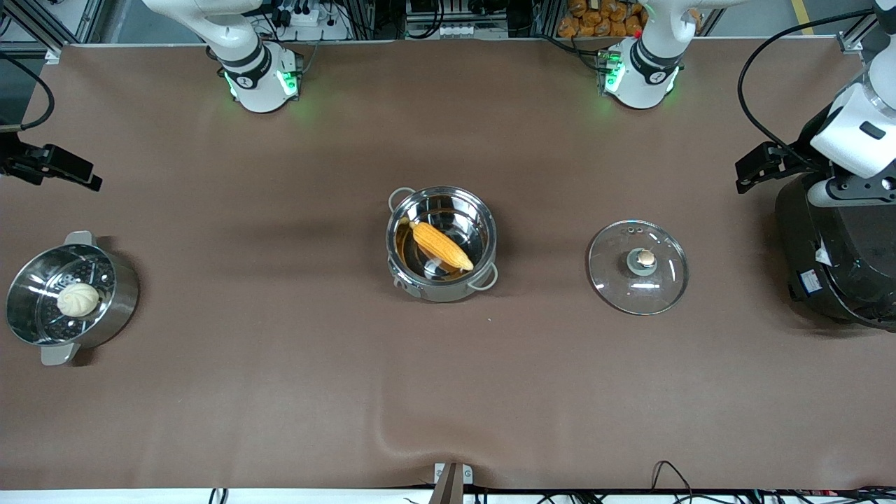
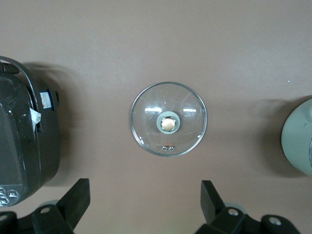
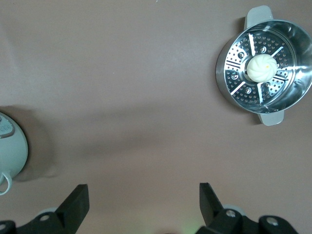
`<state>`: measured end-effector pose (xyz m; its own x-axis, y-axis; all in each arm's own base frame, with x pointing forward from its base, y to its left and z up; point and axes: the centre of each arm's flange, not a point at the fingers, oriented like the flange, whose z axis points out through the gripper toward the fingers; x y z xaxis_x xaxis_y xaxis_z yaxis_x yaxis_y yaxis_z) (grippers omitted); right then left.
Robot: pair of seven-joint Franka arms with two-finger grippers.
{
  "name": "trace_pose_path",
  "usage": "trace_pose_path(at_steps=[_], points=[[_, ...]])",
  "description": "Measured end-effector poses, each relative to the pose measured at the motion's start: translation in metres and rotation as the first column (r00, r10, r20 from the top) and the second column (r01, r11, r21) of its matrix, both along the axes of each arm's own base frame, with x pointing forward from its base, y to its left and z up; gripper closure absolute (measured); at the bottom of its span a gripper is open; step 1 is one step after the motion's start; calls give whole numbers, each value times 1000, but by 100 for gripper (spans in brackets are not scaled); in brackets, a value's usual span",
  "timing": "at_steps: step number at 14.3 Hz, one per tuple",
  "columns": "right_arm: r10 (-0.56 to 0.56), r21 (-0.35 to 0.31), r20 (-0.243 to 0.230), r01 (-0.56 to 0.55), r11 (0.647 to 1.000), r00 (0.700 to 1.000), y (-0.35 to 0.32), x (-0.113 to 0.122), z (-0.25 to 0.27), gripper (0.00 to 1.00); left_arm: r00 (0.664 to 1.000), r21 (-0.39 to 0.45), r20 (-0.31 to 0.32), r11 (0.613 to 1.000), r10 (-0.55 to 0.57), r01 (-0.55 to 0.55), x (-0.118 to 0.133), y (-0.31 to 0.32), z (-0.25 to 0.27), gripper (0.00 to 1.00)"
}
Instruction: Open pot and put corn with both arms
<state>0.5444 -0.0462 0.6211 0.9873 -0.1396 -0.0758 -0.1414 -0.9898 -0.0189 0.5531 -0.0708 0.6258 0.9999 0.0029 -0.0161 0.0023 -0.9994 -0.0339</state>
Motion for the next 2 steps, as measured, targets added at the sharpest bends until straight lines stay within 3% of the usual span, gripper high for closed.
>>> trace_pose_path(at_steps=[2], points=[[-7, 0, -1, 7, 1000, 1000, -3, 0, 0, 0, 1000, 2, -12, 1000, 0, 0, -1, 0, -1, 0]])
